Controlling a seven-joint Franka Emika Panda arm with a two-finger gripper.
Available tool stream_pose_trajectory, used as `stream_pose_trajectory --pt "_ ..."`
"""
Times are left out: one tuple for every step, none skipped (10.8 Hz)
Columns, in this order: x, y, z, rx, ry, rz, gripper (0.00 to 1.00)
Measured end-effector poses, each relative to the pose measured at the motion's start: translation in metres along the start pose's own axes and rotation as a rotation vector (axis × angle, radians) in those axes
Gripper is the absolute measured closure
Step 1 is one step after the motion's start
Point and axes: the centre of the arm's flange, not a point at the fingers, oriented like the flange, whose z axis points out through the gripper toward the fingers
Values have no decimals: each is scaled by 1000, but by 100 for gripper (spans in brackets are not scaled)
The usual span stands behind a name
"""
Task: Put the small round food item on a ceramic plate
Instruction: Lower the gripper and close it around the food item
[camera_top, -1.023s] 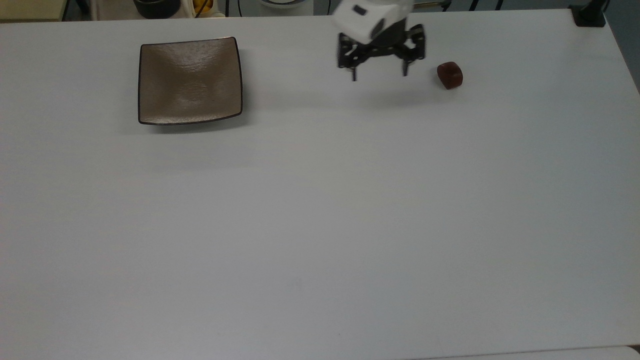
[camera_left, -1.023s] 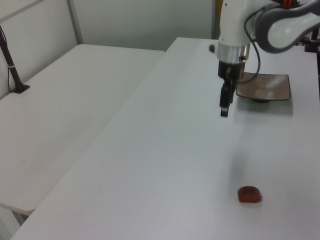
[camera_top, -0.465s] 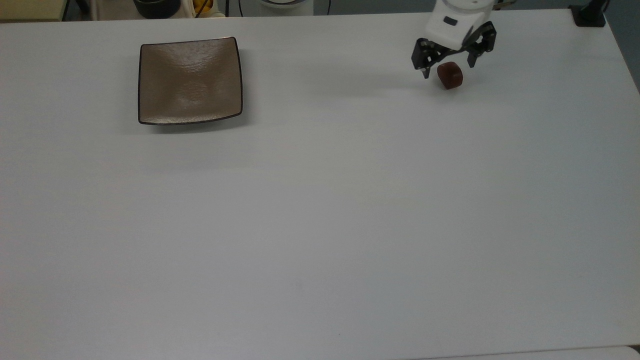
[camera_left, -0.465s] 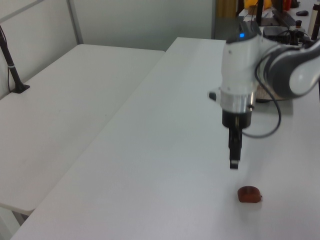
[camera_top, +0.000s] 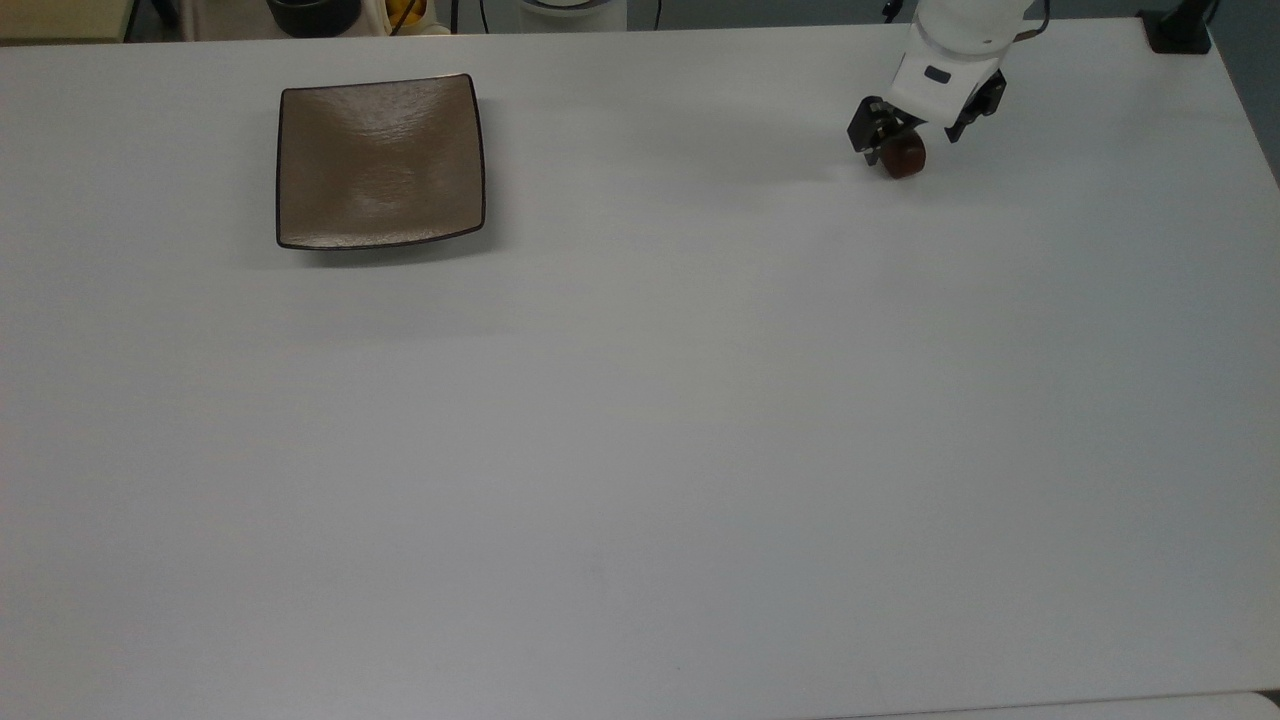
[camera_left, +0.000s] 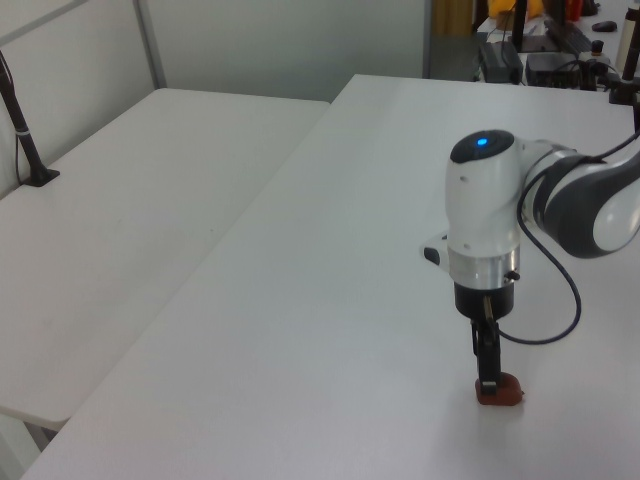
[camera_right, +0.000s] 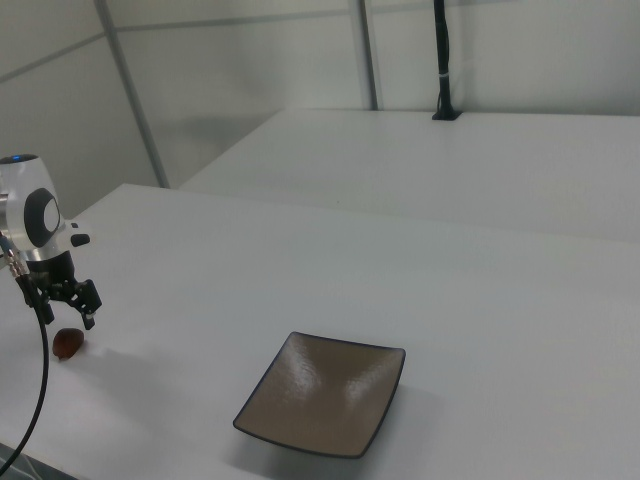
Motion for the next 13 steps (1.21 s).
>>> stream_pose_trajectory --pt "-2 -4 8 -7 -11 -13 0" --pt "-4 -9 15 -12 -21 -26 0" --pt "-5 -12 21 -26 -26 -43 5" --pt "-5 -12 26 -37 -28 -52 10" --pt "-4 -11 28 -41 -30 -54 15" --pt "-4 -9 28 -42 -29 -53 32" --pt "-3 -8 27 -42 -28 -56 50" --pt "-3 -8 27 -42 -27 -57 63" --pt "-2 -8 25 -41 -24 -57 77" --pt "-1 -8 23 -41 -19 -57 82" --pt "-1 -8 19 -40 -13 -56 83" --pt "-1 -5 14 -44 -10 -52 87" --pt "-2 2 8 -62 -26 -46 87"
